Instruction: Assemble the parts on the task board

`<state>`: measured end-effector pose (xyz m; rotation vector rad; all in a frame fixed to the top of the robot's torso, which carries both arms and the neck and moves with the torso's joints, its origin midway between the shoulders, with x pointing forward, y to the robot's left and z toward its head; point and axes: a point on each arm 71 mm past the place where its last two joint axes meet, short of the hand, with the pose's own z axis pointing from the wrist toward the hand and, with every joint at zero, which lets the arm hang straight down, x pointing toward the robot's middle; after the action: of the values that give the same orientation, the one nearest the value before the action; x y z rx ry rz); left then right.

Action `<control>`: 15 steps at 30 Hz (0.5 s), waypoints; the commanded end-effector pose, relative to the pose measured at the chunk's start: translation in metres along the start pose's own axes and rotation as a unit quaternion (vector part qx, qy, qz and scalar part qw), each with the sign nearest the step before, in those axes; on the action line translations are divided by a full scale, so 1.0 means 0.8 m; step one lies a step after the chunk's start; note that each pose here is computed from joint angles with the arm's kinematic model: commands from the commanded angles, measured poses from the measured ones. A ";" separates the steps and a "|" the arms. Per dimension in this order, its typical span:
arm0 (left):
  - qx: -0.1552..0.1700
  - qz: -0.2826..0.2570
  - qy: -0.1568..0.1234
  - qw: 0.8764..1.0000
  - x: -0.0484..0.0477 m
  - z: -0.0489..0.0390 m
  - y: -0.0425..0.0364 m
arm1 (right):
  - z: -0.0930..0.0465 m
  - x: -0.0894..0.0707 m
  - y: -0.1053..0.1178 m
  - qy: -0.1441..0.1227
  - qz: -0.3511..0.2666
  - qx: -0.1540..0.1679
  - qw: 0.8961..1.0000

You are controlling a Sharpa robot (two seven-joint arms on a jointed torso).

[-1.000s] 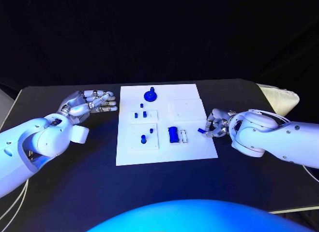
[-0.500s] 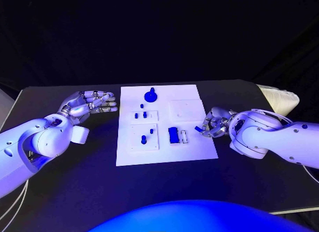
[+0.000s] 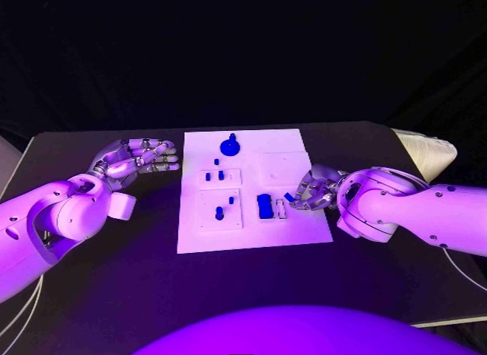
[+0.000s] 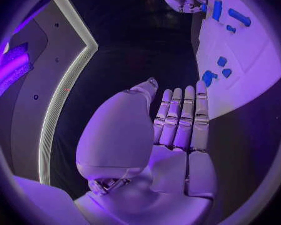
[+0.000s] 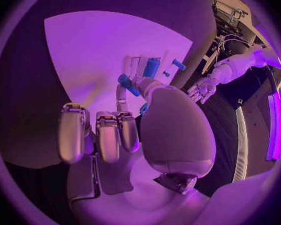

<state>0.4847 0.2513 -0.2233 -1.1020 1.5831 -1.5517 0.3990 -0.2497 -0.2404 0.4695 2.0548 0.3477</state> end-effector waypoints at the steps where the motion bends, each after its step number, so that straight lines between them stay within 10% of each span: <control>1: 0.002 -0.006 0.010 1.000 0.003 0.000 -0.0005 | 0.003 0.009 -0.001 0.016 0.011 0.014 1.000; 15: 0.002 -0.007 0.011 1.000 0.004 0.001 0.0011 | 0.011 0.025 0.002 0.030 0.010 0.028 0.999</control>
<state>0.4848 0.2510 -0.2237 -1.1033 1.5853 -1.5534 0.3986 -0.2379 -0.2576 0.5105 2.1113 0.3360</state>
